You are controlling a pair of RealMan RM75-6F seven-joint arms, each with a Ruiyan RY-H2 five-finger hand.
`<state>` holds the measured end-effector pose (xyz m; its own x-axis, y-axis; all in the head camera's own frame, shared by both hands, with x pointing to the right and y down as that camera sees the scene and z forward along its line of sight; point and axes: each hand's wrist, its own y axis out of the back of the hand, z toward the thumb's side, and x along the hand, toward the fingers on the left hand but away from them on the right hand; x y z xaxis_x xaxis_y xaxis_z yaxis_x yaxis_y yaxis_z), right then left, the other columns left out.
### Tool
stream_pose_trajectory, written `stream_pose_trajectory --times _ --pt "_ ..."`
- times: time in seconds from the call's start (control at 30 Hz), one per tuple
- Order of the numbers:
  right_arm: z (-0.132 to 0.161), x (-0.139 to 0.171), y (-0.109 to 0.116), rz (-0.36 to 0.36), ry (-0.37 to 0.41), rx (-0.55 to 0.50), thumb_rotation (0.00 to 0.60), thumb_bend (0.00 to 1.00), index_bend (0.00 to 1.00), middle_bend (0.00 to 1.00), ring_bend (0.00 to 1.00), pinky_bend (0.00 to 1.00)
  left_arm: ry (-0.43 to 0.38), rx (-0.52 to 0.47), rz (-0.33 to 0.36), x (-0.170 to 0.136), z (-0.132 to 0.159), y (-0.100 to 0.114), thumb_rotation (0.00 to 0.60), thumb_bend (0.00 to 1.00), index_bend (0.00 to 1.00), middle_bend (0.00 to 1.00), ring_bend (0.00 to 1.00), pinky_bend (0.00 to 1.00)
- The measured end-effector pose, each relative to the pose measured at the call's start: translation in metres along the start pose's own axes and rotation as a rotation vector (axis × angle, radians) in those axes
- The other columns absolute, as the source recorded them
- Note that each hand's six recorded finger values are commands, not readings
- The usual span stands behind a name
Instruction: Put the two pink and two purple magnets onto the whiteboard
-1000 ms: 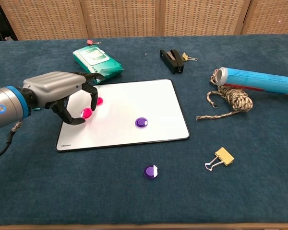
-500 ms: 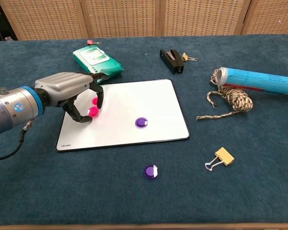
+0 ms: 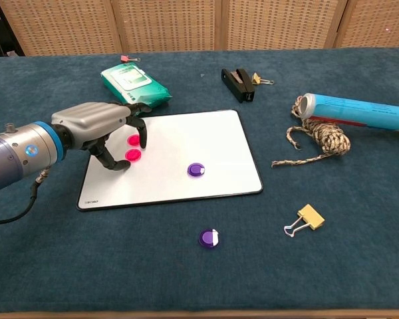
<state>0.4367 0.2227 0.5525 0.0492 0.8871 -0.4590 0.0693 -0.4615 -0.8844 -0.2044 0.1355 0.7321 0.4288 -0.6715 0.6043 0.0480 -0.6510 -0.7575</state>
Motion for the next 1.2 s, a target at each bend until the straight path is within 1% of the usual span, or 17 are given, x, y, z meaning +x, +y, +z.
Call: stream_pose_trajectory --times 0.2,0.33,0.47,0.53,0.77,0.87,1.07,1.2 --pt "0.000 0.001 0.002 -0.005 0.000 -0.003 0.600 0.00 0.00 0.00 0.00 0.00 -0.019 -0.029 0.004 -0.005 0.004 0.005 0.600 0.29 0.41 0.00 0.00 0.00" --pt "-0.001 0.001 0.001 -0.004 -0.002 -0.003 0.600 0.00 0.00 0.00 0.00 0.00 -0.072 -0.050 0.005 -0.014 0.015 0.012 0.600 0.30 0.41 0.00 0.00 0.00" --pt "0.000 0.000 0.000 -0.002 -0.002 0.002 0.600 0.00 0.00 0.00 0.00 0.00 -0.167 -0.076 -0.037 -0.028 0.031 0.014 0.600 0.31 0.41 0.00 0.00 0.00" --pt "0.000 0.000 0.000 0.000 -0.001 0.004 0.600 0.00 0.00 0.00 0.00 0.00 -0.217 -0.072 -0.058 -0.034 0.038 0.013 0.600 0.31 0.41 0.00 0.00 0.00" --pt "-0.001 -0.002 -0.003 0.007 -0.012 0.009 0.600 0.00 0.00 0.00 0.00 0.00 -0.415 -0.018 -0.116 -0.057 0.073 0.002 0.600 0.31 0.41 0.00 0.00 0.00" --pt "-0.002 -0.003 -0.004 0.012 -0.016 0.010 0.600 0.00 0.00 0.00 0.00 0.00 -0.481 0.015 -0.140 -0.060 0.089 -0.005 0.600 0.31 0.41 0.00 0.00 0.00" --pt "-0.003 -0.005 -0.004 0.016 -0.021 0.009 0.600 0.00 0.00 0.00 0.00 0.00 -0.538 0.039 -0.148 -0.058 0.117 -0.010 0.600 0.31 0.41 0.00 0.00 0.00" --pt "-0.004 -0.005 -0.004 0.015 -0.024 0.006 0.600 0.00 0.00 0.00 0.00 0.00 -0.548 0.052 -0.163 -0.057 0.129 -0.013 0.600 0.30 0.41 0.00 0.00 0.00"
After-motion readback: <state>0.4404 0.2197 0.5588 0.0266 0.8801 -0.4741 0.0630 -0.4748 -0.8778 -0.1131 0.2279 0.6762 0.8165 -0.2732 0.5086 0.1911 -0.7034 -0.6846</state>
